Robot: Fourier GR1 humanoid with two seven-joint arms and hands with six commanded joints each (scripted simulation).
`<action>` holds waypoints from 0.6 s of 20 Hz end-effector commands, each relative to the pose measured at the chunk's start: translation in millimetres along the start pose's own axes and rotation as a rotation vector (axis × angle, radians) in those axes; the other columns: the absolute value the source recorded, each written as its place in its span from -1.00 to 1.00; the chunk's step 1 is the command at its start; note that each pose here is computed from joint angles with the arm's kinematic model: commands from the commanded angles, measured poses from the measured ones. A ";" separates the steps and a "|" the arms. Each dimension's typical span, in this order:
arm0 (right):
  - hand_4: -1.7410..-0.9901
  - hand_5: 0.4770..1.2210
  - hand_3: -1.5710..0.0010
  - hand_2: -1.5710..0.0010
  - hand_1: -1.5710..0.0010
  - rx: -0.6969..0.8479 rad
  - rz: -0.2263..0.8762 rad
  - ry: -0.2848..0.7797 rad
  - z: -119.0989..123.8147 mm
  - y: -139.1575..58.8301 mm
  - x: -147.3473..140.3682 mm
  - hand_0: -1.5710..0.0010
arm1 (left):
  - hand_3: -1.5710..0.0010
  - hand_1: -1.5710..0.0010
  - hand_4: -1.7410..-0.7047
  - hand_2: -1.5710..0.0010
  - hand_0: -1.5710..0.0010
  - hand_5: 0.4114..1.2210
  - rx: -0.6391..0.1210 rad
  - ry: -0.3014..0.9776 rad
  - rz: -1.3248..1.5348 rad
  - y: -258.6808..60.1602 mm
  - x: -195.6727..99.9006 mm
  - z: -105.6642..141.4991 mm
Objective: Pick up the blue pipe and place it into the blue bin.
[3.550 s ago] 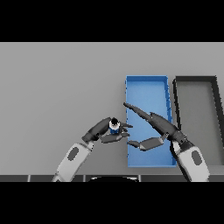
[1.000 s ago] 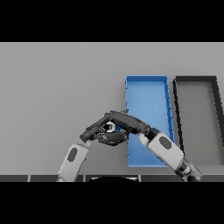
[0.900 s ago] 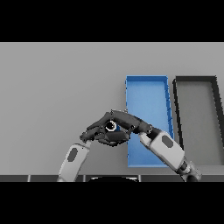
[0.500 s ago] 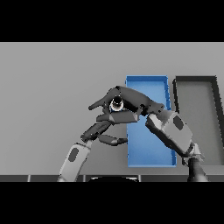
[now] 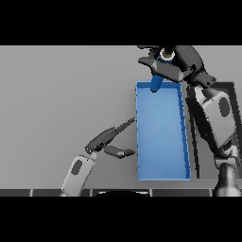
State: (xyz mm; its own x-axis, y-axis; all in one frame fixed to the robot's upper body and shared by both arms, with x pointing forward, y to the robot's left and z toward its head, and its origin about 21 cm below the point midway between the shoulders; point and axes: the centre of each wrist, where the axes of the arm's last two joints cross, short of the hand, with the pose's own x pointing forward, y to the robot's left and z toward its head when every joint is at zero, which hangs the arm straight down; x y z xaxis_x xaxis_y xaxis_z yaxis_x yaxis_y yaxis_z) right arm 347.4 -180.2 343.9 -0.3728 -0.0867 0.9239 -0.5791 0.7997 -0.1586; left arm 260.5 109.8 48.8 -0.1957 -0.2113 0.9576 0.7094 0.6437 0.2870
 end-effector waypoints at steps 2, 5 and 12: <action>-1.00 1.00 -1.00 -1.00 -1.00 -0.071 0.033 0.059 8.5 -23.8 -13.2 -1.00 | 1.00 1.00 0.67 1.00 1.00 -1.00 -0.005 -0.002 -0.011 -1.2 0.3 0.2; -1.00 1.00 -1.00 -1.00 -1.00 -0.160 -0.004 0.155 32.6 -45.7 -41.4 -1.00 | 1.00 1.00 0.68 1.00 1.00 -0.98 -0.004 -0.001 -0.019 -0.7 -0.1 0.4; -1.00 1.00 -1.00 -1.00 -1.00 -0.291 -0.047 0.402 99.0 -46.8 -100.1 -1.00 | 1.00 1.00 0.67 1.00 1.00 -0.97 0.002 0.002 0.005 -4.3 -1.6 4.2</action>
State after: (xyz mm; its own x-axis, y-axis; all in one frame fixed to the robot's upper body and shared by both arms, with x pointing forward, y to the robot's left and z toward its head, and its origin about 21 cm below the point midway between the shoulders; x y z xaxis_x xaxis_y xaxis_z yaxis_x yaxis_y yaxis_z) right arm 340.0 -267.9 223.7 -0.0045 0.0616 0.9981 -0.3422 0.9377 -0.0594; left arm 254.9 110.7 46.0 -0.1908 -0.2097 0.9590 0.7084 0.6468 0.2824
